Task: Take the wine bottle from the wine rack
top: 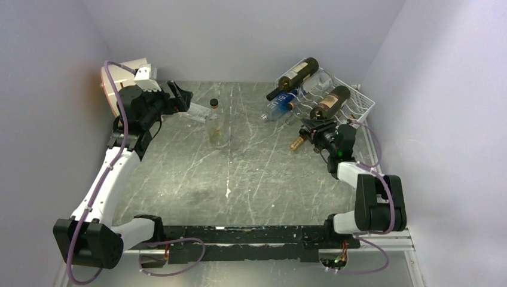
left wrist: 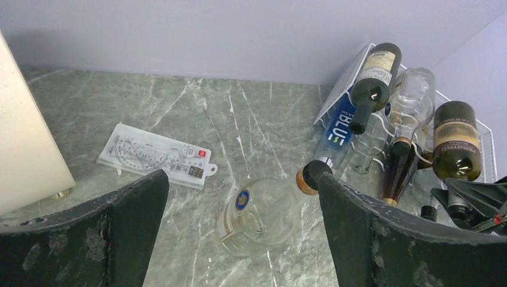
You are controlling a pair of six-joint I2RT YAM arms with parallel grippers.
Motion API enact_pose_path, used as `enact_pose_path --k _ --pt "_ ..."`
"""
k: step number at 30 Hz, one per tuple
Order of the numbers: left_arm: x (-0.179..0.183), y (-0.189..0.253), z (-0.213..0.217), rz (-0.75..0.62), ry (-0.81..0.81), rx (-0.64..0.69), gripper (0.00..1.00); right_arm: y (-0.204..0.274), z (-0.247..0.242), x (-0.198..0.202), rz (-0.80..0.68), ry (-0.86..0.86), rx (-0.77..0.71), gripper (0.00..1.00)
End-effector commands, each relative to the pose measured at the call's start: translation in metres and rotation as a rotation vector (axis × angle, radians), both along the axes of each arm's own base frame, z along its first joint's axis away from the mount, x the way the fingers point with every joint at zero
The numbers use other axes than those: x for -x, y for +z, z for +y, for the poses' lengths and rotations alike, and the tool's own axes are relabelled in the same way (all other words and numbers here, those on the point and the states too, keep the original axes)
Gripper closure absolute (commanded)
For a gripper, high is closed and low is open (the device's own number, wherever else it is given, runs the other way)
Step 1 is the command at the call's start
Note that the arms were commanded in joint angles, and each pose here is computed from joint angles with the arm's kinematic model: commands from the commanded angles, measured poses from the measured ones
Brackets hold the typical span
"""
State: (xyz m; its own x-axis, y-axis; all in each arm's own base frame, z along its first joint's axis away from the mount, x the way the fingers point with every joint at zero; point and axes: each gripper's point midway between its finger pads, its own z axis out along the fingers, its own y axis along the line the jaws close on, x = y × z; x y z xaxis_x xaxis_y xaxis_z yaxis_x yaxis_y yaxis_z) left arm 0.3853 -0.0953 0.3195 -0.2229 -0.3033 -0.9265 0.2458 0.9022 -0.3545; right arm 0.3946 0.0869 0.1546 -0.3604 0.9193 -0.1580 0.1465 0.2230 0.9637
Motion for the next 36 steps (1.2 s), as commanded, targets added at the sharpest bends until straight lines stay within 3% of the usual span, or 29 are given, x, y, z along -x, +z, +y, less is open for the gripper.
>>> enact_pose_path --k 1,12,21,28,36 --pt "-0.002 0.022 -0.004 -0.056 -0.023 0.02 0.01 0.075 -0.012 -0.002 -0.263 -0.077 0.028 1.0" --pt "0.0 0.025 -0.003 -0.067 -0.018 0.025 0.01 0.123 -0.015 0.003 -0.373 -0.046 0.291 1.0" --pt "0.01 0.037 -0.022 -0.123 -0.142 0.027 0.01 0.152 0.028 0.01 -0.406 0.233 0.564 1.0" --pt "0.049 0.066 -0.07 -0.307 -0.418 -0.027 0.01 0.162 0.086 0.045 -0.41 0.524 0.53 1.0" --pt "0.131 0.06 -0.157 -0.525 -0.789 -0.159 0.01 0.123 0.117 0.111 -0.257 0.837 0.282 1.0"
